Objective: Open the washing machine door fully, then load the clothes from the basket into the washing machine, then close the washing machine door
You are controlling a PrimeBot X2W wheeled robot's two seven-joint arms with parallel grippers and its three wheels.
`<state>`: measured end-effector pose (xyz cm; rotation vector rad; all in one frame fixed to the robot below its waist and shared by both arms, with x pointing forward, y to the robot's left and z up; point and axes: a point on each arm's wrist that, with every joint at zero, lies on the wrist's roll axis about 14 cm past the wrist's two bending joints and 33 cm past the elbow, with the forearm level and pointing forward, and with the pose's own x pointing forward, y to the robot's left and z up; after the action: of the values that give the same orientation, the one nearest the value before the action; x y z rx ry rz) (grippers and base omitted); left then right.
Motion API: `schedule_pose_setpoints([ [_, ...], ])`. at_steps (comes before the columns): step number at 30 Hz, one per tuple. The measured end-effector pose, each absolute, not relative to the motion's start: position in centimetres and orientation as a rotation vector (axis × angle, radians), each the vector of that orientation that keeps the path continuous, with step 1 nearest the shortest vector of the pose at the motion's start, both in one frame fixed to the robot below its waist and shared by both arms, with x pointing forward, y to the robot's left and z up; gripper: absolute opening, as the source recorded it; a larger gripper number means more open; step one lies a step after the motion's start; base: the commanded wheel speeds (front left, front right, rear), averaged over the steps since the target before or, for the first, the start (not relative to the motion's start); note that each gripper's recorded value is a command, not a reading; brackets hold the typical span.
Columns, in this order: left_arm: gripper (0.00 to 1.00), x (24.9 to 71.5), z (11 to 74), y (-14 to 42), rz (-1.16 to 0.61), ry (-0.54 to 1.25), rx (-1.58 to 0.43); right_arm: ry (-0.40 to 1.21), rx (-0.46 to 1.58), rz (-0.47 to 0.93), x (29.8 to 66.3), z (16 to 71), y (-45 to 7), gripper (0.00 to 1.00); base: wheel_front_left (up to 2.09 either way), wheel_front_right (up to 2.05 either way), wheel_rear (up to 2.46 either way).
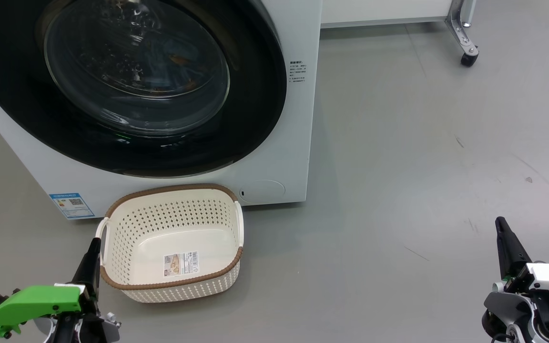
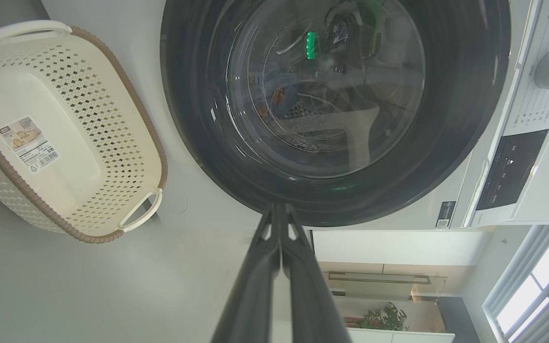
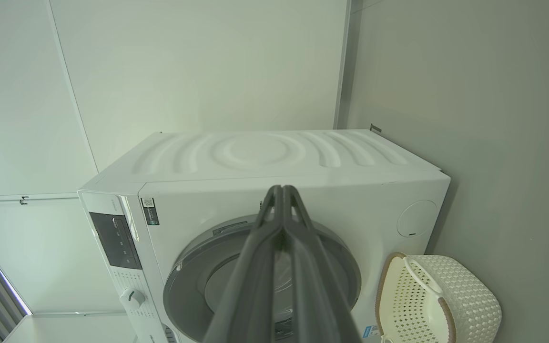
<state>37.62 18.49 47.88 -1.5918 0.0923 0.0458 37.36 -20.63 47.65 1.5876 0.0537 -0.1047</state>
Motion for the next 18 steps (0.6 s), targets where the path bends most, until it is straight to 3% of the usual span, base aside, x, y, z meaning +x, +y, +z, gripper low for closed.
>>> schedule_pose_setpoints([
  [18, 0.0, 37.62, 47.88, 18.49, 0.046, 0.092, -1.592, 0.054, 1.589, -0.104, 37.36, 47.66, -20.6, 0.0, 0.0, 0.0, 0.0],
])
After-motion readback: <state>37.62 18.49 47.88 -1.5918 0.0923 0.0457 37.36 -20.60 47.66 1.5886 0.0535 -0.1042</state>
